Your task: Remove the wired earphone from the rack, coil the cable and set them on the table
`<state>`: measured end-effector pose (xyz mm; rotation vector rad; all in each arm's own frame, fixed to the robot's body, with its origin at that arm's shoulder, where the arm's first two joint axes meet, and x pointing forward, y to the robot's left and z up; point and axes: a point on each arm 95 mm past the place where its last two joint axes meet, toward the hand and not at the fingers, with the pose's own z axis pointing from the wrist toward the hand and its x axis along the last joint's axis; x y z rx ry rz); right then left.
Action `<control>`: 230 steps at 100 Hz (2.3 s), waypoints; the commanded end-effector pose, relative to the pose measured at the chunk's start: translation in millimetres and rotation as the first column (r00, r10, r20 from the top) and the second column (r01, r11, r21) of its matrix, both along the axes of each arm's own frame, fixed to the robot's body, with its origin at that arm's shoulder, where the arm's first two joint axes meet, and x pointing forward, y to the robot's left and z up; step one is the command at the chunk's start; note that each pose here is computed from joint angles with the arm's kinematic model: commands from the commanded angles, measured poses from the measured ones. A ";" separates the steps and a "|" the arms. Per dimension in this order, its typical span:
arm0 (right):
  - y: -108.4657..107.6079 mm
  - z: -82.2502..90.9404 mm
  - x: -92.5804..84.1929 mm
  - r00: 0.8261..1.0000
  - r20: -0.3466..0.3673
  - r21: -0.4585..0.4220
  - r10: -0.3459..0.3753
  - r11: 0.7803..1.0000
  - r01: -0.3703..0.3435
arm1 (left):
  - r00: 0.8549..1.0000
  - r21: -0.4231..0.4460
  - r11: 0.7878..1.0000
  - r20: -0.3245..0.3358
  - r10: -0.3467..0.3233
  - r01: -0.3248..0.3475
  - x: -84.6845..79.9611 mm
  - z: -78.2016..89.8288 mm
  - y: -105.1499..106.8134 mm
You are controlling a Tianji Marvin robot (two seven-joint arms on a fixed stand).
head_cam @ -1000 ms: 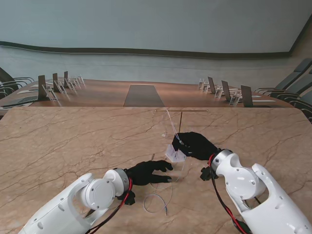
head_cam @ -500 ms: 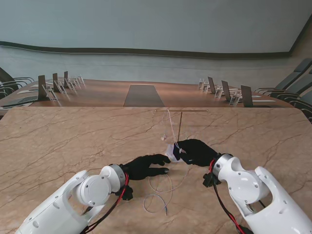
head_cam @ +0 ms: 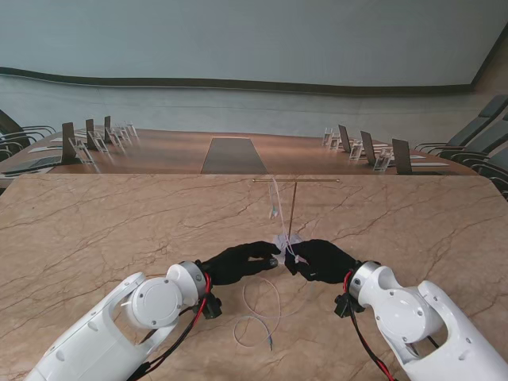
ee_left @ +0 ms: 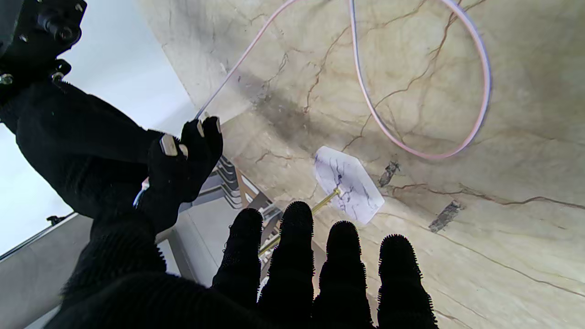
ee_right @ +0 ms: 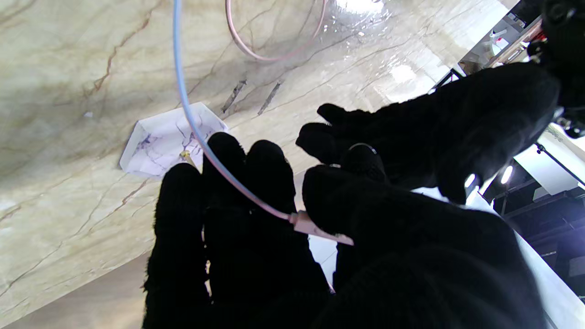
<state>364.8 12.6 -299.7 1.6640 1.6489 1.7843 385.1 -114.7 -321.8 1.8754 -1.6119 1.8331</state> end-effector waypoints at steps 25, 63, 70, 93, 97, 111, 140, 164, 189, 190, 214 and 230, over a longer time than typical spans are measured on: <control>3.4 -5.2 -11.0 1.000 -0.024 -0.015 0.020 1.000 -0.020 | 1.000 -0.089 0.996 -0.007 0.015 -0.015 15.5 9.6 -10.9; 2.6 -6.2 -15.7 0.999 -0.030 -0.028 0.031 0.999 -0.032 | 0.995 -0.193 0.980 -0.091 0.037 -0.054 23.4 7.8 -16.7; 2.5 -6.0 -15.8 0.999 -0.032 -0.031 0.032 0.999 -0.033 | 0.993 -0.221 0.972 -0.101 0.056 -0.078 23.0 7.9 -17.8; 3.7 -6.3 -17.0 0.998 -0.047 -0.035 0.036 0.999 -0.038 | 0.988 -0.274 0.954 -0.126 0.093 -0.125 24.3 9.1 -20.0; 4.1 -6.1 -17.1 0.998 -0.050 -0.036 0.037 0.999 -0.039 | 0.987 -0.282 0.950 -0.129 0.098 -0.132 24.5 9.5 -20.8; 6.3 -5.9 -16.7 0.998 -0.054 -0.035 0.042 0.998 -0.044 | 0.984 -0.306 0.940 -0.139 0.115 -0.153 25.0 11.3 -23.3; 12.3 -6.2 -18.1 0.995 -0.077 -0.036 0.066 0.997 -0.069 | 0.977 -0.355 0.916 -0.162 0.137 -0.187 24.8 12.3 -30.8; 14.7 -6.5 -18.3 0.994 -0.082 -0.032 0.067 0.997 -0.070 | 0.975 -0.398 0.899 -0.190 0.112 -0.181 24.7 14.3 -40.4; 18.4 -9.9 -18.8 0.992 -0.105 -0.036 0.066 0.997 -0.070 | 0.974 -0.435 0.880 -0.196 0.113 -0.190 22.5 15.4 -45.1; 18.5 -10.1 -18.8 0.992 -0.106 -0.037 0.066 0.997 -0.070 | 0.974 -0.438 0.879 -0.195 0.115 -0.191 22.5 15.5 -45.4; 20.5 -13.8 -18.0 0.990 -0.126 -0.047 0.058 0.997 -0.064 | 0.972 -0.479 0.855 -0.211 0.107 -0.198 22.9 17.9 -50.0; 21.6 -14.3 -17.9 0.990 -0.130 -0.050 0.053 0.997 -0.060 | 0.972 -0.502 0.843 -0.214 0.095 -0.192 23.6 20.6 -54.0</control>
